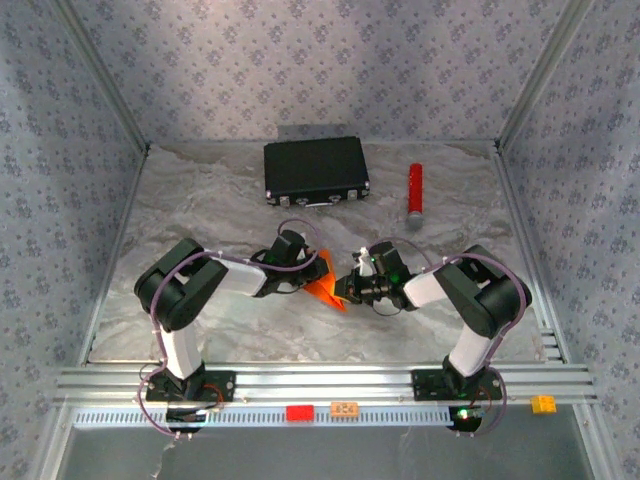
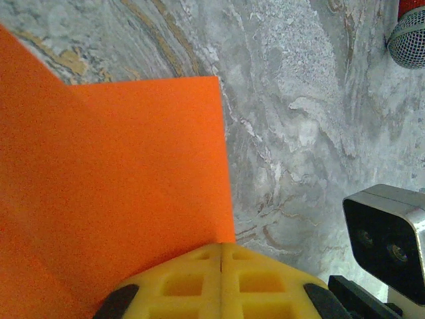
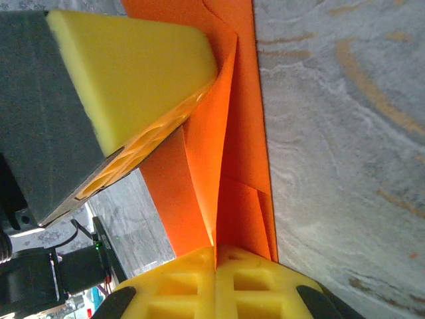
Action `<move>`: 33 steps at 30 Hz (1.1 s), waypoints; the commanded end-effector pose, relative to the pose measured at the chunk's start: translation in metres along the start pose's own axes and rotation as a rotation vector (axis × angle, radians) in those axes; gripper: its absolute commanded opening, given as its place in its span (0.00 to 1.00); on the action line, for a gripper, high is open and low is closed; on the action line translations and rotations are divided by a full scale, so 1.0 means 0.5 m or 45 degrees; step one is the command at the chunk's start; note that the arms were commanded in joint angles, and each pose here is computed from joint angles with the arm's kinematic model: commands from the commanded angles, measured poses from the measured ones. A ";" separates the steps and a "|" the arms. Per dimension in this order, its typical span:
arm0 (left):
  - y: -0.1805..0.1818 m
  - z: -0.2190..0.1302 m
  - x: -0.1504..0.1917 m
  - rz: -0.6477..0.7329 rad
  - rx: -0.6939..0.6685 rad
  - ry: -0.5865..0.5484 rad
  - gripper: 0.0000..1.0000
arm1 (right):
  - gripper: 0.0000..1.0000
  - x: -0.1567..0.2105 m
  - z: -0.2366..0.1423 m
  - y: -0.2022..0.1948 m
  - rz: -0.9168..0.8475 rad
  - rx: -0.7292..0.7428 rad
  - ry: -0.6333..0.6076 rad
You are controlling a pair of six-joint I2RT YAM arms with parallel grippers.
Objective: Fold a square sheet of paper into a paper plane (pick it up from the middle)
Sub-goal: Fourth fold the wing at the center of the table.
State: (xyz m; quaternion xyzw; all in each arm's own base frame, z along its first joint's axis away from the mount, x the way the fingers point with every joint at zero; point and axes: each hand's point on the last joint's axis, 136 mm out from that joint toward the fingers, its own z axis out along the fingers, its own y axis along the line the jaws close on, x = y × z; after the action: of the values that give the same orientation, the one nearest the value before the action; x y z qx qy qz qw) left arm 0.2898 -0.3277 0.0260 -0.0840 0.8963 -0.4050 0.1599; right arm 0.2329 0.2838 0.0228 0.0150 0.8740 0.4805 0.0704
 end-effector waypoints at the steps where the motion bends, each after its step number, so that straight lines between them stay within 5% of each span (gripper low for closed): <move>1: 0.025 0.009 0.022 0.015 -0.058 0.054 0.05 | 0.10 0.045 0.002 -0.072 0.095 0.168 0.049; 8: 0.033 0.009 0.025 0.016 -0.073 0.059 0.05 | 0.16 0.056 -0.007 -0.052 0.057 0.148 0.067; 27: 0.041 0.010 0.028 0.006 -0.074 0.057 0.05 | 0.10 0.103 -0.023 -0.092 0.061 0.236 0.118; 33: 0.040 0.009 0.028 0.008 -0.074 0.056 0.05 | 0.15 0.104 -0.035 -0.079 0.039 0.230 0.115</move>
State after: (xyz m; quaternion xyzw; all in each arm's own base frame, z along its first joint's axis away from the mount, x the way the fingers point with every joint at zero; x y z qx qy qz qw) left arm 0.2892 -0.3281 0.0257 -0.0797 0.8966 -0.4052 0.1596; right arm 0.2145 0.2744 0.0239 -0.0021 0.8874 0.4533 0.0834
